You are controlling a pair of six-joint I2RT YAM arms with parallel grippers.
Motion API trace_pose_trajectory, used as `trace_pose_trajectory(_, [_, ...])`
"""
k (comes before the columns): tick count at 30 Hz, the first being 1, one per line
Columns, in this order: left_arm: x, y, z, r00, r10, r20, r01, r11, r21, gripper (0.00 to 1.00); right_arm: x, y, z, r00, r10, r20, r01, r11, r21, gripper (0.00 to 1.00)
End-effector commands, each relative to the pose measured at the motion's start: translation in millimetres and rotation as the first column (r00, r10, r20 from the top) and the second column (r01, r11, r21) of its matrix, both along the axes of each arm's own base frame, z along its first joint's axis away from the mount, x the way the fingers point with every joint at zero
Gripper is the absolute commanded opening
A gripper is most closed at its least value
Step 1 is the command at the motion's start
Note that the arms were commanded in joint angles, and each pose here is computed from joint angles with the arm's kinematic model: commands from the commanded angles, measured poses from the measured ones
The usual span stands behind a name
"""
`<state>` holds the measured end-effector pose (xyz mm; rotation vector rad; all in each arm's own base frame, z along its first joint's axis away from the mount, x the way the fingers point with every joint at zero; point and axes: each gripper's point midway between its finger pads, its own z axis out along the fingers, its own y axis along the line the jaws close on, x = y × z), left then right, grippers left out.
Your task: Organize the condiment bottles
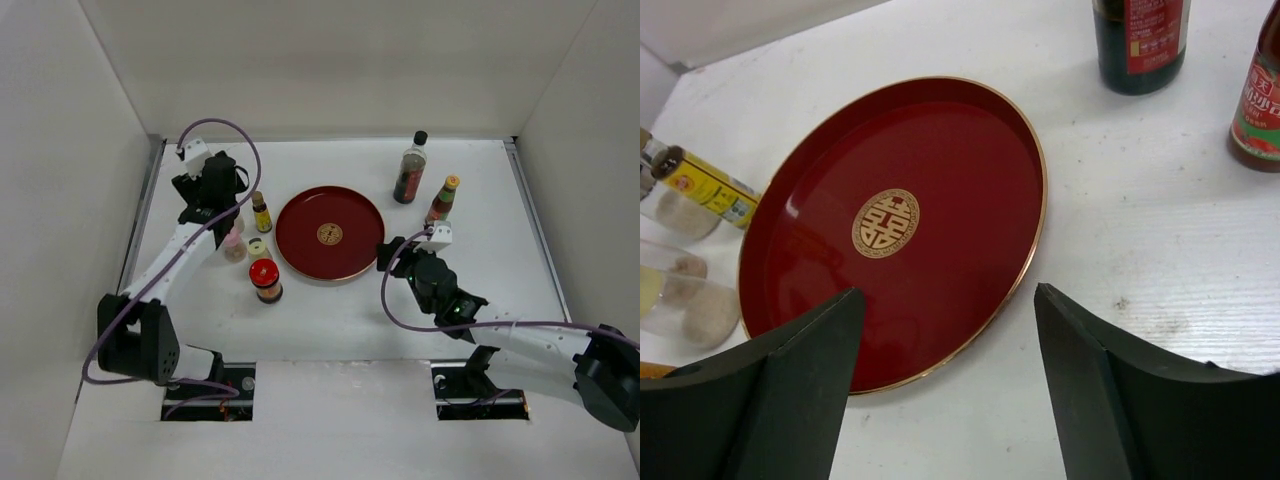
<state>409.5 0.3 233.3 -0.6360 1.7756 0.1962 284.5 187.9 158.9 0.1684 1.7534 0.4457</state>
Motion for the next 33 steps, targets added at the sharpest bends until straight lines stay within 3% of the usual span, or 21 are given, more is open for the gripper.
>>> trace_pose_trajectory(1, [12.9, -7.3, -11.9, 0.997, -0.041, -0.071, 0.039, 0.999, -0.031, 0.75, 2.6, 8.9, 11.9, 0.999, 0.019, 0.038, -0.02, 0.999, 0.037, 0.78])
trace_pose_trajectory(15, [35.4, -3.9, -71.5, 0.976, -0.023, -0.218, 0.018, 0.999, -0.028, 0.78, 1.4, 15.7, 10.8, 0.998, 0.049, 0.036, -0.05, 0.998, 0.03, 0.84])
trace_pose_trajectory(26, [42.2, -15.3, -80.4, 0.979, -0.064, -0.196, 0.049, 0.996, -0.078, 0.79, 0.0, 22.4, 8.3, 0.997, 0.07, 0.037, -0.07, 0.997, 0.017, 0.84])
trace_pose_trajectory(33, [44.1, -8.9, -81.8, 0.982, -0.043, -0.186, 0.031, 0.997, -0.067, 0.47, -0.1, 22.4, 8.2, 0.997, 0.072, 0.039, -0.072, 0.997, 0.015, 0.85])
